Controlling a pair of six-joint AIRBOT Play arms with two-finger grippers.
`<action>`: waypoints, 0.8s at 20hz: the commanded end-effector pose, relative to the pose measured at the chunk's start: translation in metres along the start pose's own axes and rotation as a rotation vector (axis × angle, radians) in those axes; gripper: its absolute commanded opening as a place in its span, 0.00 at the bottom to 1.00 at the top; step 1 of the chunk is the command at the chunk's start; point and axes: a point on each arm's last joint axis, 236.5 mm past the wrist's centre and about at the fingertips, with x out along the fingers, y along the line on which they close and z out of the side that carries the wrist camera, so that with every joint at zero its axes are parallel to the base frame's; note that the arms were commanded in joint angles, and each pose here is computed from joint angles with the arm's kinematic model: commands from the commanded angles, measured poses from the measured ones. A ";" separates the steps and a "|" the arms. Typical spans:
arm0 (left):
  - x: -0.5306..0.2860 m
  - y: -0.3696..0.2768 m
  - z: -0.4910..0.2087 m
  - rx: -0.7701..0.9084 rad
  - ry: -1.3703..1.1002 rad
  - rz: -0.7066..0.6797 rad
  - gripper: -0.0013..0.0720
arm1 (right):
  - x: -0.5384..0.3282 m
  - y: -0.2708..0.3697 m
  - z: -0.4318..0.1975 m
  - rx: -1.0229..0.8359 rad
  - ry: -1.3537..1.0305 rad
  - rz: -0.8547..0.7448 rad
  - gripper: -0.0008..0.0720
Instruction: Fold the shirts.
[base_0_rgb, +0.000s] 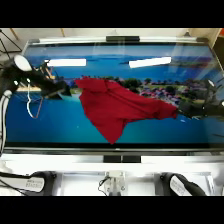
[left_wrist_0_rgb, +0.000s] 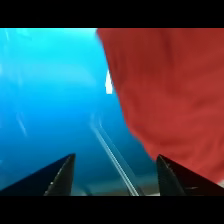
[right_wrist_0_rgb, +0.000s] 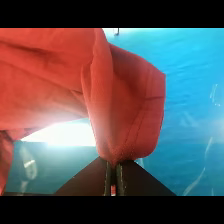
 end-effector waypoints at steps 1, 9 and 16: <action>0.059 -0.023 -0.050 -0.044 0.038 -0.114 0.87 | 0.000 0.000 -0.003 -0.002 0.015 -0.001 0.12; 0.133 -0.037 -0.065 -0.099 0.010 -0.125 0.84 | 0.000 0.000 -0.004 -0.002 0.017 0.000 0.12; 0.151 -0.049 -0.064 -0.114 0.006 -0.143 0.06 | 0.000 0.001 -0.009 -0.002 0.040 0.007 0.12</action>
